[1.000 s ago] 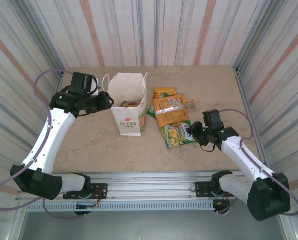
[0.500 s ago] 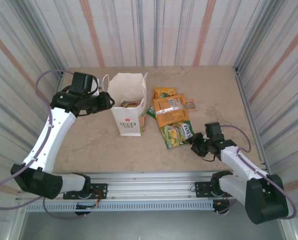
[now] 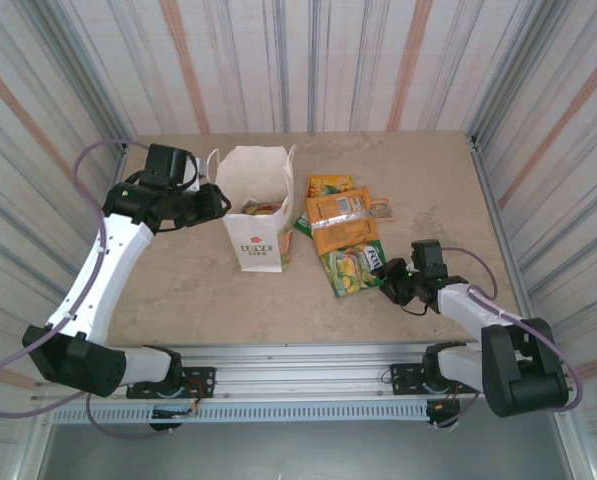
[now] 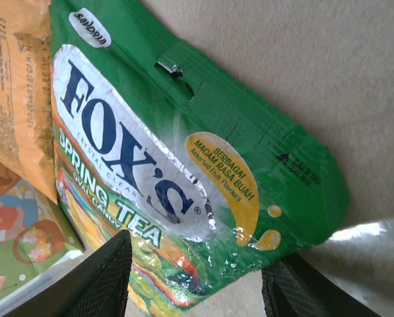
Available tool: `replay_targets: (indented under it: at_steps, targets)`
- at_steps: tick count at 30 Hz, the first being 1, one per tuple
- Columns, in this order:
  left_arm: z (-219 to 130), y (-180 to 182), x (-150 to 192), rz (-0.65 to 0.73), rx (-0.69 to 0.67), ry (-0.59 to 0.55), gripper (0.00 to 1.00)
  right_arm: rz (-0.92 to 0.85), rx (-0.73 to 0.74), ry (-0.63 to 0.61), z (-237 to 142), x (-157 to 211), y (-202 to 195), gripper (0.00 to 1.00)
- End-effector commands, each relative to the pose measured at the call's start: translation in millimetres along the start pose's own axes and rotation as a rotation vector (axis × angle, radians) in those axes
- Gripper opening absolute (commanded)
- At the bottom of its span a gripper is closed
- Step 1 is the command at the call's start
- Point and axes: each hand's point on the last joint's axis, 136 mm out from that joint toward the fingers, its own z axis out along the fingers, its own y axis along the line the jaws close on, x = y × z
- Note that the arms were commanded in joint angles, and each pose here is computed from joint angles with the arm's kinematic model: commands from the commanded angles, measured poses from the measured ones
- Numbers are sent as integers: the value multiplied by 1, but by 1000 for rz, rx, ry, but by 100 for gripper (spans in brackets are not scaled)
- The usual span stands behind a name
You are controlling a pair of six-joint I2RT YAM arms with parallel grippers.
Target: Place the snacks into the paper bag
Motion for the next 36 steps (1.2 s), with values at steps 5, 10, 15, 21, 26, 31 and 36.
replay_targets:
  at_steps: [5, 10, 15, 21, 26, 31, 36]
  targets:
    - [9, 1, 6, -5, 2, 25, 52, 59, -57, -18, 12, -7, 2, 53]
    - [9, 1, 7, -6, 9, 29, 52, 11, -140, -63, 11, -16, 18, 52]
    - [6, 0, 4, -3, 2, 15, 51, -116, -242, -96, 5, -26, 50, 53]
    - [5, -1, 2, -2, 5, 15, 51, -188, -313, -132, 2, -37, 75, 53]
    - [1, -2, -2, 4, 2, -2, 51, -203, -299, -141, 7, -43, 77, 51]
    - [-1, -3, -2, 3, 2, 0, 51, -208, -281, -138, 12, -45, 74, 45]
    - [-3, -2, -1, 3, -1, -3, 51, -225, -225, -138, 16, -46, 64, 25]
